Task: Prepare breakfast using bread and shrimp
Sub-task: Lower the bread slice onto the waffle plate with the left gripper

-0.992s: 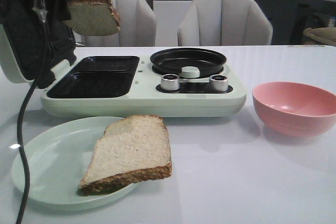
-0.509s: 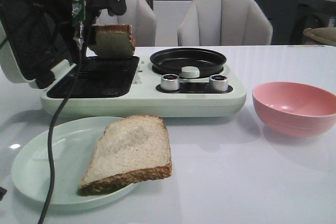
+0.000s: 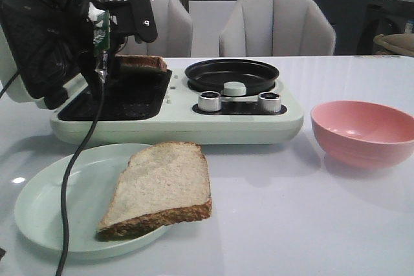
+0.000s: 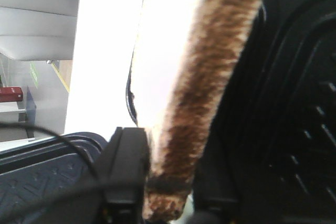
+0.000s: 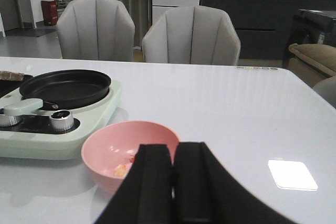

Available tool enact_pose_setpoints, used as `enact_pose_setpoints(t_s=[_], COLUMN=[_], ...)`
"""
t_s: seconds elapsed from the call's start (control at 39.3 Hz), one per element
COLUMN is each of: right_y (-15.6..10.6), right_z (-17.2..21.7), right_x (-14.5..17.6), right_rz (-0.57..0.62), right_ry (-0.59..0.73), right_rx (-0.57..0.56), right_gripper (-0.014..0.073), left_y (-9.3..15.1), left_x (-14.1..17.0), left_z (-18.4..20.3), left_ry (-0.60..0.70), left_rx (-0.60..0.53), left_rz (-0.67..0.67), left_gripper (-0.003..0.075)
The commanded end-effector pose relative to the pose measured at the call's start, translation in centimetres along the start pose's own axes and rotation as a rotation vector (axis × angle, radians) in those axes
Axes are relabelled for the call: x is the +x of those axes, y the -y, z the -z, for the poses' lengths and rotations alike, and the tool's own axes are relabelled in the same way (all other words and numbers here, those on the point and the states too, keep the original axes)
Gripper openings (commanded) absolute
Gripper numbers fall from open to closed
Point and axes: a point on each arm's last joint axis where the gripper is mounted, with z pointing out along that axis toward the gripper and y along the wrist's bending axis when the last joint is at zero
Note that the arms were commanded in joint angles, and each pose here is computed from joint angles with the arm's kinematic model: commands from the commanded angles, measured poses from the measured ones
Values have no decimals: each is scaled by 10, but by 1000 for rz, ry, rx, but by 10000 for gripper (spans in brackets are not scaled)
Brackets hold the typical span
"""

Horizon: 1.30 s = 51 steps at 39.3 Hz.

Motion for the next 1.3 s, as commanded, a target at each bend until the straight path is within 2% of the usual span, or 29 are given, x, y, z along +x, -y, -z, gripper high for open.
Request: enact_pose_setpoints(t_s=[0.0, 0.08, 0.13, 0.33, 0.71, 0.89, 1.07, 1.27], right_y=[-1, -1, -1, -1, -1, -1, -1, -1], right_z=[3, 3, 3, 3, 3, 3, 3, 3], right_x=[-15, -15, -15, -15, -15, -15, -15, -15], right_rz=[7, 7, 7, 7, 7, 7, 7, 7], right_ry=[131, 131, 131, 131, 131, 131, 131, 131], right_rx=[-3, -3, -3, -3, -3, -3, -3, -3], right_gripper=[153, 153, 153, 153, 153, 153, 153, 153], left_y=[-21, -18, -16, -19, -38, -37, -30, -32], left_x=[-2, 2, 4, 7, -3, 0, 4, 4], left_z=[13, 8, 6, 9, 39, 41, 42, 50], left_ry=[17, -4, -27, -72, -8, -37, -90, -121], left_rx=[-57, -52, -58, -82, -58, -31, 30, 48], left_rz=[29, 29, 27, 42, 263, 354, 382, 443], left_gripper=[443, 522, 540, 540, 533, 533, 533, 533])
